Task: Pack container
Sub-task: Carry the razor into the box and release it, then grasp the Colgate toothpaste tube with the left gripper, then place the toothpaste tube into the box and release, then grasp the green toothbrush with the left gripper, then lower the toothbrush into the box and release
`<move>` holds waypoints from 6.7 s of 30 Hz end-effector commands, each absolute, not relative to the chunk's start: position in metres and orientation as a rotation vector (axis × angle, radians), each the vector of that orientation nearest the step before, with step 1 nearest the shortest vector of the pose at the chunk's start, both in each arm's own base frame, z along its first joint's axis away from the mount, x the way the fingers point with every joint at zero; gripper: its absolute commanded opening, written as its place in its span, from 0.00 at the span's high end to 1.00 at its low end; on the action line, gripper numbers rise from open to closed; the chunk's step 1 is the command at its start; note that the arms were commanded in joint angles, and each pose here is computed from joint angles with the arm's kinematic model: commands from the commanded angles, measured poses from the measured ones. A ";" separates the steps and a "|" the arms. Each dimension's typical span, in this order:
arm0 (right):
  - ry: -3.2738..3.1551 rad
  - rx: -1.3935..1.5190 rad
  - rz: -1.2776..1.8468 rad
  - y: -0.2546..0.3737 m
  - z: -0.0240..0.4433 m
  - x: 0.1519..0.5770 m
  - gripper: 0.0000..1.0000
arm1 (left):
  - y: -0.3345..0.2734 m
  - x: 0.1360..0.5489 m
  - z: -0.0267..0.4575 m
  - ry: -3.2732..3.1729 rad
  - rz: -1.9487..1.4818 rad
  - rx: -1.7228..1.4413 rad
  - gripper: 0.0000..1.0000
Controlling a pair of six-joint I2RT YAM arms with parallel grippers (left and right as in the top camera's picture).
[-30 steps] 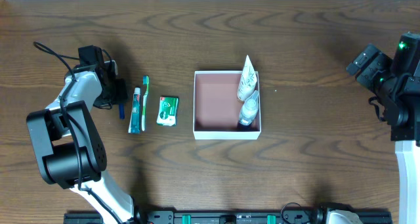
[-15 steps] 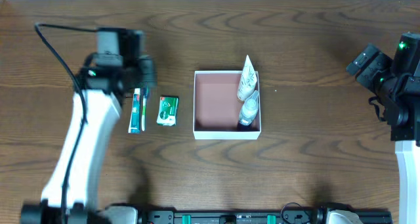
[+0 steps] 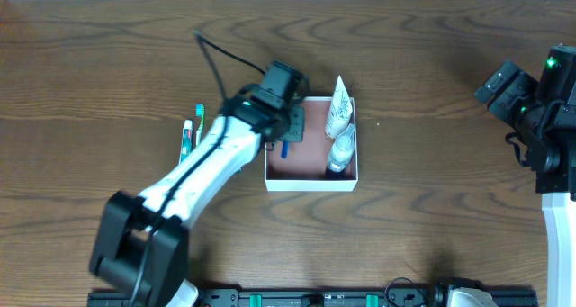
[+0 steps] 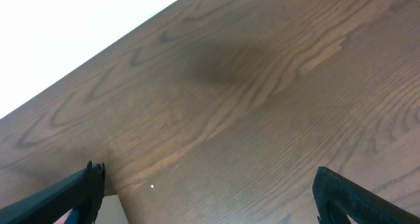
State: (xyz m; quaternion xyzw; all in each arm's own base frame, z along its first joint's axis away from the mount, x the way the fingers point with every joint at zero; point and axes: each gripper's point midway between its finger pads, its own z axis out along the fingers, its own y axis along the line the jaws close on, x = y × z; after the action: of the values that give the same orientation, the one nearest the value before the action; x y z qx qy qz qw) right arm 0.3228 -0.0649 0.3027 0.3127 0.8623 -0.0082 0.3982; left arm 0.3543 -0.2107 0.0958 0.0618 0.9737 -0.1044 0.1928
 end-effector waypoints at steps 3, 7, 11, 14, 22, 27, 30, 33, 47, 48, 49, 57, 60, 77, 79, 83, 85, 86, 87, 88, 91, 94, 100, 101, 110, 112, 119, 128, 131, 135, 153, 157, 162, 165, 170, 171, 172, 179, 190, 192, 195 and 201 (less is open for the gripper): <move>2.169 0.816 -0.024 -0.068 0.305 0.323 0.01 | -0.204 0.350 0.051 2.836 -0.197 0.044 0.94; 2.169 0.816 -0.024 -0.068 0.305 0.323 0.01 | -0.201 0.350 0.038 2.862 -0.159 0.017 0.94; 2.169 0.816 -0.024 -0.068 0.305 0.323 0.01 | -0.203 0.350 0.042 2.858 -0.182 0.019 0.70; 2.168 0.816 -0.024 -0.068 0.305 0.322 0.01 | -0.213 0.350 0.057 2.839 -0.270 0.030 0.63; 2.169 0.816 -0.024 -0.068 0.305 0.323 0.01 | -0.212 0.357 0.160 2.609 -0.348 0.169 0.56; 2.169 0.816 -0.024 -0.068 0.305 0.323 0.01 | -0.123 0.356 0.198 2.519 0.032 0.006 0.36; 2.169 0.816 -0.024 -0.068 0.305 0.323 0.01 | -0.073 0.351 0.186 2.600 0.170 -0.060 0.33; 2.169 0.816 -0.024 -0.068 0.305 0.323 0.01 | -0.037 0.346 0.156 2.731 0.174 -0.088 0.29; 2.169 0.816 -0.024 -0.068 0.305 0.323 0.01 | 0.045 0.359 0.036 3.029 0.042 -0.138 0.30; 2.169 0.816 -0.024 -0.068 0.305 0.323 0.01 | 0.045 0.360 0.032 3.033 0.043 -0.116 0.30; 2.169 0.816 -0.024 -0.068 0.305 0.323 0.01 | 0.045 0.361 0.027 3.038 0.044 -0.088 0.30; 2.169 0.816 -0.024 -0.068 0.305 0.323 0.01 | 0.045 0.360 0.004 3.085 0.039 -0.063 0.36; 2.169 0.816 -0.024 -0.068 0.305 0.323 0.01 | 0.045 0.360 -0.003 3.095 0.039 -0.063 0.41; 2.169 0.816 -0.024 -0.068 0.305 0.323 0.01 | 0.036 0.361 0.066 3.017 0.015 -0.267 0.79; 2.169 0.816 -0.024 -0.068 0.305 0.323 0.01 | 0.021 0.364 0.098 2.955 -0.042 -0.244 0.80; 2.169 0.816 -0.024 -0.068 0.305 0.322 0.01 | -0.032 0.365 0.160 2.788 -0.217 -0.149 0.86; 2.169 0.816 -0.024 -0.068 0.305 0.323 0.01 | -0.060 0.362 0.183 2.716 -0.242 -0.051 0.88; 2.169 0.816 -0.024 -0.068 0.305 0.323 0.01 | -0.078 0.360 0.193 2.682 -0.262 0.006 0.89; 2.169 0.816 -0.024 -0.068 0.305 0.323 0.01 | -0.093 0.359 0.199 2.657 -0.281 0.040 0.89; 2.169 0.816 -0.024 -0.068 0.305 0.323 0.01 | -0.112 0.357 0.204 2.635 -0.309 0.081 0.89; 2.169 0.816 -0.024 -0.068 0.305 0.323 0.01 | -0.162 0.354 0.203 2.597 -0.358 0.170 0.89; 2.169 0.816 -0.024 -0.068 0.305 0.323 0.01 | -0.186 0.356 0.186 2.593 -0.274 0.185 0.89; 2.169 0.816 -0.024 -0.068 0.305 0.322 0.01 | -0.224 0.357 0.125 2.692 -0.215 0.219 0.89; 2.169 0.816 -0.024 -0.068 0.305 0.323 0.01 | -0.227 0.357 0.113 2.713 -0.205 0.221 0.89; 2.169 0.816 -0.024 -0.068 0.305 0.323 0.01 | -0.231 0.356 0.057 2.831 -0.148 0.142 0.83; 2.169 0.816 -0.024 -0.068 0.305 0.323 0.01 | -0.231 0.356 0.056 2.833 -0.146 0.143 0.73; 2.169 0.816 -0.024 -0.068 0.305 0.323 0.01 | -0.232 0.358 0.090 2.791 -0.185 0.137 0.58; 2.169 0.816 -0.024 -0.068 0.305 0.323 0.01 | -0.170 0.356 0.205 2.570 -0.091 0.102 0.46; 2.169 0.816 -0.024 -0.068 0.305 0.323 0.01 | -0.120 0.360 0.211 2.572 0.043 0.022 0.40; 2.169 0.816 -0.024 -0.068 0.305 0.323 0.01 | -0.061 0.365 0.181 2.672 0.124 -0.148 0.36; 2.169 0.816 -0.024 -0.068 0.305 0.323 0.01 | -0.006 0.379 0.016 3.080 -0.042 -0.188 0.42; 2.169 0.816 -0.024 -0.068 0.305 0.322 0.01 | -0.006 0.374 -0.002 3.133 -0.038 -0.180 0.43; 2.169 0.816 -0.024 -0.068 0.305 0.323 0.01 | -0.005 0.372 -0.012 3.152 -0.036 -0.179 0.60; 2.169 0.816 -0.024 -0.068 0.305 0.323 0.01 | -0.004 0.372 -0.012 3.154 -0.036 -0.168 0.77; 2.169 0.816 -0.024 -0.068 0.305 0.323 0.01 | -0.004 0.370 0.001 3.150 -0.034 -0.165 0.94; 2.169 0.816 -0.024 -0.068 0.305 0.323 0.01 | -0.003 0.371 0.009 3.141 -0.023 -0.164 0.94; 2.168 0.816 -0.024 -0.068 0.305 0.322 0.01 | -0.001 0.372 0.019 3.127 -0.011 -0.163 0.93; 2.169 0.816 -0.024 -0.068 0.305 0.323 0.01 | -0.017 0.376 0.116 2.911 -0.073 -0.106 0.94; 2.169 0.816 -0.024 -0.068 0.305 0.323 0.01 | -0.133 0.347 0.191 2.692 -0.263 0.299 0.94; 2.169 0.816 -0.024 -0.068 0.305 0.323 0.01 | -0.151 0.344 0.184 2.688 -0.273 0.363 0.94; 2.169 0.816 -0.024 -0.068 0.305 0.322 0.01 | -0.170 0.344 0.171 2.691 -0.279 0.429 0.94; 2.169 0.816 -0.024 -0.068 0.305 0.323 0.01 | -0.189 0.347 0.143 2.735 -0.276 0.489 0.94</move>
State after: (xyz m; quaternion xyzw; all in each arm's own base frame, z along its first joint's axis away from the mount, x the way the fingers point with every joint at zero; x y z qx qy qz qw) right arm 0.3228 -0.0649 0.3027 0.3129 0.8623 -0.0082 0.3982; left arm 0.3493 -0.1863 0.1627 0.1709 0.9596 -0.1035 0.1982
